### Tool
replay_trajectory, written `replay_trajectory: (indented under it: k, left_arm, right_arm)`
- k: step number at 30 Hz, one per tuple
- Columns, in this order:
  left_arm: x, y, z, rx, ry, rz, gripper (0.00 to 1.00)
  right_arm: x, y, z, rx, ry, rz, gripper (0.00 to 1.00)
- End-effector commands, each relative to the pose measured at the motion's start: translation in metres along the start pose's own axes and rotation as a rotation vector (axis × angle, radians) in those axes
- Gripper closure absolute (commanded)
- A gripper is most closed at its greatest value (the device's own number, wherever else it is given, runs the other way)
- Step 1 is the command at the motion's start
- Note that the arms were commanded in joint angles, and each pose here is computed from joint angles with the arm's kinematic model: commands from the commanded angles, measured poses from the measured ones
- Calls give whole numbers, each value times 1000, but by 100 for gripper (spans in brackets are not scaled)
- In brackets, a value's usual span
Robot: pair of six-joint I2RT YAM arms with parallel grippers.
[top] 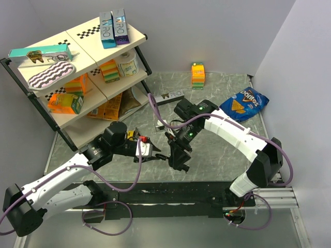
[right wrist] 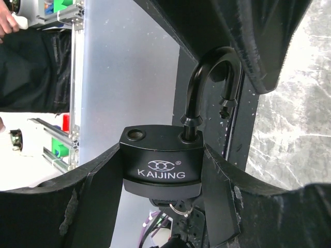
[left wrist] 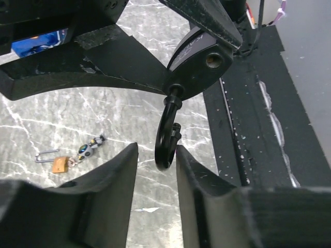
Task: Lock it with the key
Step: Lock the lock.
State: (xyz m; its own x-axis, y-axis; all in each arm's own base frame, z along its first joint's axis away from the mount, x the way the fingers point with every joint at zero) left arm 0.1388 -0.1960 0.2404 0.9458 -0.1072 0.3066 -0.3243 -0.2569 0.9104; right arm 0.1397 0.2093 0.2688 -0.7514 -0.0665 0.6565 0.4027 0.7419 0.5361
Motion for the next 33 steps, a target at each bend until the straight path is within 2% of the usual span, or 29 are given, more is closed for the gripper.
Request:
replay_trajectory:
  k: [1,3,8,9,10,11,12,14,17,18,19,22,25,30,33]
  left_arm:
    - [-2,7,2,-19,-10,7,62]
    - [-2,7,3,-20,-11,4,63]
    - [-5,7,5,-5,-32,1,74]
    - [-5,7,4,-3,-36,23,78]
    - [-6,5,5,4,-41,30,89]
    - [-6,5,5,7,-45,36,95]
    - [-6,5,4,10,-38,40,99]
    - [-5,8,3,7,-30,39,99]
    - [-3,16,1,-9,2,11,99]
    - [-3,19,0,-17,13,-24,99]
    - [1,26,-4,-30,51,-19,99]
    - [0,40,-9,-65,68,-76,99]
    - [-2,52,-11,-82,38,-155,99]
    - [4,70,-14,-129,31,-275,99]
    - [9,76,-15,-152,20,-348,99]
  right_arm:
    - [25,9,-6,-61,46,-74,100]
    - [26,10,-6,-60,37,-76,100]
    - [29,10,-7,-71,25,-88,100]
    - [29,10,-8,-73,21,-90,100]
    - [30,11,-8,-72,20,-89,100]
    - [30,11,-8,-73,19,-91,100]
    - [30,11,-8,-72,20,-94,100]
    - [30,12,-9,-75,5,-93,100]
    - [25,12,-11,-81,-77,-90,29]
    - [27,16,-15,-123,-131,-144,11]
    - [27,14,-19,-142,-168,-139,1]
    - [24,9,-33,-205,-320,-184,0]
    - [15,4,-52,-261,-419,-155,0]
    - [15,-9,-77,-405,-466,-172,0]
    - [21,-17,-74,-412,-462,-251,0]
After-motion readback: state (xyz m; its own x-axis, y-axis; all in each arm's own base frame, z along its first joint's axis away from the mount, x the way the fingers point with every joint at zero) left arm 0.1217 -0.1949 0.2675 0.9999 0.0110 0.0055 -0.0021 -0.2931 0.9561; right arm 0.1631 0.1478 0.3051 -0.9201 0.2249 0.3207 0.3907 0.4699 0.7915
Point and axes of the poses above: each gripper's point midway between its finger pads, its own z axis out along the fingers, its own x axis along the line the jaws close on, y = z × x, the point moved 9 cm from there along -z, back along the fingers, and after that the axes turned 4 degrees about z, right-handed, at the moved point
